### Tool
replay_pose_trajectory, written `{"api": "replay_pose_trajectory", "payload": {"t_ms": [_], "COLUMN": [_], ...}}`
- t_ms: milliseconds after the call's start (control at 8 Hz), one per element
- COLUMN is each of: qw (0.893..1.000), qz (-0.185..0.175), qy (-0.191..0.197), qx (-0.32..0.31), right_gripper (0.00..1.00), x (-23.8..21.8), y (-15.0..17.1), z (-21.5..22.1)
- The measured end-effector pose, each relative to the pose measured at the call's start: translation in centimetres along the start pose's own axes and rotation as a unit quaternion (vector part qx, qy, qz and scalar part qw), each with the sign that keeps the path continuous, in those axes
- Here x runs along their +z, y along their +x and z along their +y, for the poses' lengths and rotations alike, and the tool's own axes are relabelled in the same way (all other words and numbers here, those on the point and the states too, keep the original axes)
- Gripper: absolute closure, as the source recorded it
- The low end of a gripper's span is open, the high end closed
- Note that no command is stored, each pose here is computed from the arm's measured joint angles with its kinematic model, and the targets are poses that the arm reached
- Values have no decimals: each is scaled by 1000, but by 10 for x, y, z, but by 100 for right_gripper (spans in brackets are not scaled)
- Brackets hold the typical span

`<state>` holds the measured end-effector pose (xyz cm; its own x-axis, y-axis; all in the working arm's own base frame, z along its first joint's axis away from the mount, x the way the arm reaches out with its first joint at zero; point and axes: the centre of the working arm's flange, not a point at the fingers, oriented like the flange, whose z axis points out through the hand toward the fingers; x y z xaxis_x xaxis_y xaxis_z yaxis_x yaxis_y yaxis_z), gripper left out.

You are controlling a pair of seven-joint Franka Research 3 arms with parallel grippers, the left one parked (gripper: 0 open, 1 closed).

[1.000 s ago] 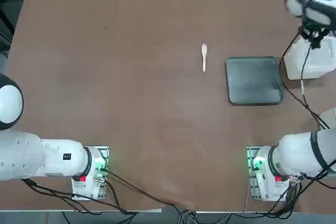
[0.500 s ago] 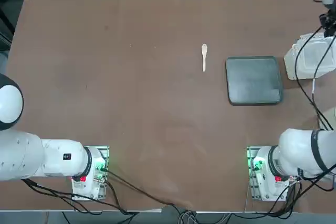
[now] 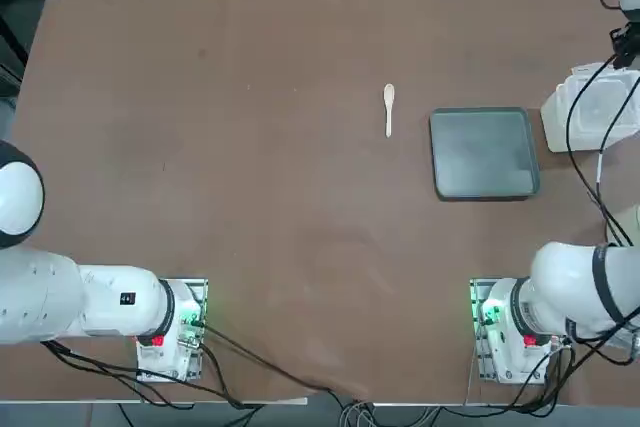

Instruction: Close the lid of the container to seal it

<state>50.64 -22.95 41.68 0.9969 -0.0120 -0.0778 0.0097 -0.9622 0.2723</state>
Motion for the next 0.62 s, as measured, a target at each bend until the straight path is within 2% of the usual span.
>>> {"api": "replay_pose_trajectory", "payload": {"t_ms": [625], "qw": [1000], "qz": [-2], "qy": [12], "qx": [-14], "right_gripper": [98], "x": [47], "y": [7], "z": [0]}}
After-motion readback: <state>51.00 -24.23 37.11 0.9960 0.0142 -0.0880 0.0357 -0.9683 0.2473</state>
